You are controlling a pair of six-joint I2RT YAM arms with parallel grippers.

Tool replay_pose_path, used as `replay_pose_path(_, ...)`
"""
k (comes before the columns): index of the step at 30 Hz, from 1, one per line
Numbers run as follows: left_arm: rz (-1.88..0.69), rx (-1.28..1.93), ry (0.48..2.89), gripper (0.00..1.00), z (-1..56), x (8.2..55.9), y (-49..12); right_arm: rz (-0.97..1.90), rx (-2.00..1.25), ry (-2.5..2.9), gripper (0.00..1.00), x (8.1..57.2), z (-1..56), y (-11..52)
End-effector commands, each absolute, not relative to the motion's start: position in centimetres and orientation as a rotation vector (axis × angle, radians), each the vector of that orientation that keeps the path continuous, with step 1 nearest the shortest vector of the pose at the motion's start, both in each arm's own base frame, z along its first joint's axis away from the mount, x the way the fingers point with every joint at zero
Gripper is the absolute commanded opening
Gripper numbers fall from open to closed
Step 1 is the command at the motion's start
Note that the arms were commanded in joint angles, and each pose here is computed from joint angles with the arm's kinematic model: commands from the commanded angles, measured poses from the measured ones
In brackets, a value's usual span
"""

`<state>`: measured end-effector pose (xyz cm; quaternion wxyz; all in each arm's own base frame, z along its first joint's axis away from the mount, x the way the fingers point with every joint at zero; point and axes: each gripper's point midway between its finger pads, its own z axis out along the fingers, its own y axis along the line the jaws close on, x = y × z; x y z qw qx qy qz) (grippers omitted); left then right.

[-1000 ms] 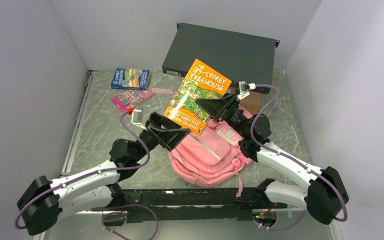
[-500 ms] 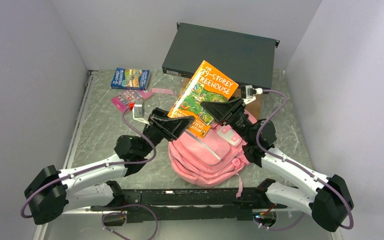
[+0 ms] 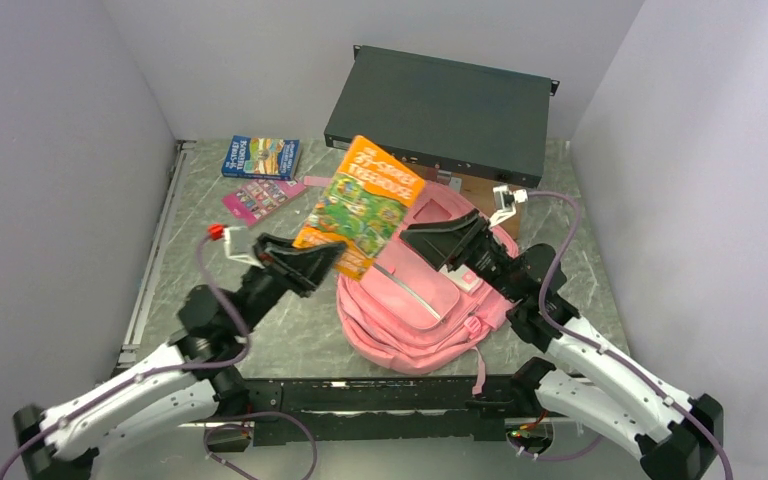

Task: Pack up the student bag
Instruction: Place the book in the student bag.

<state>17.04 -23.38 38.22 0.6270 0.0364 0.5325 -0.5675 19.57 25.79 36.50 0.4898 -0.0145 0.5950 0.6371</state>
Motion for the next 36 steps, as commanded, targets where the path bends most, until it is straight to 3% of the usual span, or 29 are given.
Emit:
replay_pose_path(1, -1.006, 0.073, 1.371, 0.00, 38.9, 16.7, -17.3, 1.278, -0.300, 1.645, 1.00, 18.8, 30.6, 25.6)
replay_pose_path(5, -0.771, -0.080, 1.538, 0.00, 37.3, 15.7, -9.8, 1.168, -0.485, 1.846, 0.98, 17.6, 25.1, 26.5)
replay_pose_path(9, -0.599, -0.308, 1.614, 0.00, 34.6, 14.3, -2.7, 1.051, -0.668, 1.947, 0.85, 15.8, 21.5, 29.2)
replay_pose_path(12, -0.590, -0.427, 1.634, 0.00, 32.5, 13.3, -0.3, 0.905, -0.788, 2.034, 0.70, 15.1, 19.0, 31.4)
replay_pose_path(16, -0.676, -0.419, 1.638, 0.00, 31.4, 13.0, -1.6, 0.692, -0.841, 2.136, 0.55, 16.3, 16.6, 32.8)
replay_pose_path(23, -0.616, -0.317, 1.813, 0.00, 28.7, 13.8, -4.7, 0.585, -0.910, 2.203, 0.49, 16.4, 13.4, 34.0)
replay_pose_path(31, -0.601, -0.208, 1.902, 0.00, 27.5, 14.8, -7.9, 0.495, -0.903, 2.247, 0.51, 16.4, 10.4, 34.3)
replay_pose_path(36, -0.645, -0.141, 1.944, 0.00, 26.9, 14.7, -9.9, 0.302, -0.888, 2.245, 0.30, 17.7, 9.8, 32.8)
